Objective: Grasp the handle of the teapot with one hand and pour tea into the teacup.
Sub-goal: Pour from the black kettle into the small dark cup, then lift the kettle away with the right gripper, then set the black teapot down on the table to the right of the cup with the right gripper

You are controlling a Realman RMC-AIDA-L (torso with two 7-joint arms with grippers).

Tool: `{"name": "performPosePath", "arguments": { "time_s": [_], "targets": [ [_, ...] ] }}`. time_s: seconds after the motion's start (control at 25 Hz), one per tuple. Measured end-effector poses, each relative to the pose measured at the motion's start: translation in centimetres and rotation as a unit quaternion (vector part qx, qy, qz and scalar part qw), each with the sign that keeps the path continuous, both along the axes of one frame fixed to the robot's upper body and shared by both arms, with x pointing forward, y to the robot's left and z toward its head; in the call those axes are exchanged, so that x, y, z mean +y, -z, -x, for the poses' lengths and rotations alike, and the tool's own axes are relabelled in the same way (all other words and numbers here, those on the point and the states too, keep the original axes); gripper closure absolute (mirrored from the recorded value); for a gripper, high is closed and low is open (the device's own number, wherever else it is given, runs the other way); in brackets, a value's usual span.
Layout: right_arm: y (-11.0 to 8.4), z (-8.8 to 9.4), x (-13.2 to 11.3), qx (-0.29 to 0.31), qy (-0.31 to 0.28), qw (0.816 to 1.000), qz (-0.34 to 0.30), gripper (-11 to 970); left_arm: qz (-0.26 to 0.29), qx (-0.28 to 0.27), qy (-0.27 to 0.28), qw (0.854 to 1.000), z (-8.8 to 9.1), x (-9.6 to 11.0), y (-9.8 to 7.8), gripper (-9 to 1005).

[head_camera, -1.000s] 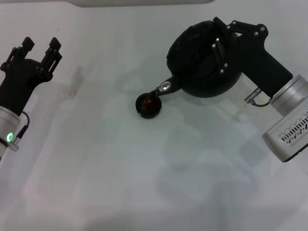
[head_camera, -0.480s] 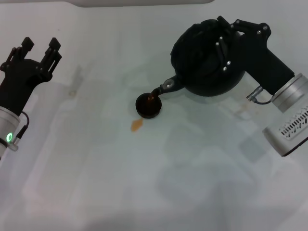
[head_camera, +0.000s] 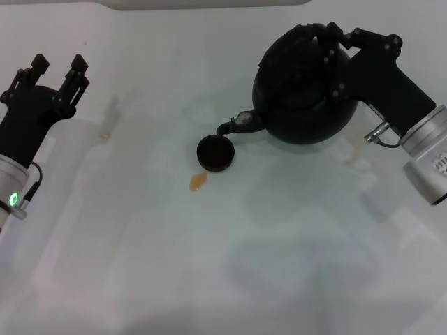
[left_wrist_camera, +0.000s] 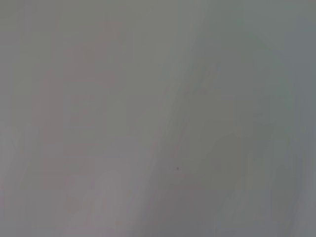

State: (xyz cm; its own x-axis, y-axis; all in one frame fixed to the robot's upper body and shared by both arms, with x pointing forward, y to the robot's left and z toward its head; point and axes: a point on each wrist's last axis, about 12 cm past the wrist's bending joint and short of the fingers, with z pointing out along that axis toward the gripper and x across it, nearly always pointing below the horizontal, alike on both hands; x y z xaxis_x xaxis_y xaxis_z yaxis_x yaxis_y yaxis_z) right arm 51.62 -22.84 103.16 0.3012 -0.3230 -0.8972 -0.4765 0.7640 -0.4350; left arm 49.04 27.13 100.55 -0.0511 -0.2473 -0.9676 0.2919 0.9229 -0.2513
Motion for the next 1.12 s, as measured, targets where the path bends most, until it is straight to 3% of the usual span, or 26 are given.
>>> {"name": "performPosePath", "arguments": {
  "time_s": [0.28,0.52,0.8,1.12],
  "targets": [
    [0.2,-0.3,-0.6,0.075,0.011,0.992,-0.097,842,0.001,-0.001,0.000,1.000,-0.1,-0.1,0.0,271],
    [0.2,-0.4,-1.5,0.100,0.021,0.984,-0.146,841,0.002,-0.001,-0.001,1.000,-0.1,-0.1,0.0,271],
    [0.5,-0.4,-3.3,0.126,0.048,0.975,-0.176,839,0.002,0.000,-0.003,1.000,-0.2,0.0,0.0,271],
    [1.4,0.5,-5.2,0.140,0.075,0.973,-0.169,837,0.002,0.002,-0.004,1.000,-0.3,0.0,0.0,270]
  ]
}}
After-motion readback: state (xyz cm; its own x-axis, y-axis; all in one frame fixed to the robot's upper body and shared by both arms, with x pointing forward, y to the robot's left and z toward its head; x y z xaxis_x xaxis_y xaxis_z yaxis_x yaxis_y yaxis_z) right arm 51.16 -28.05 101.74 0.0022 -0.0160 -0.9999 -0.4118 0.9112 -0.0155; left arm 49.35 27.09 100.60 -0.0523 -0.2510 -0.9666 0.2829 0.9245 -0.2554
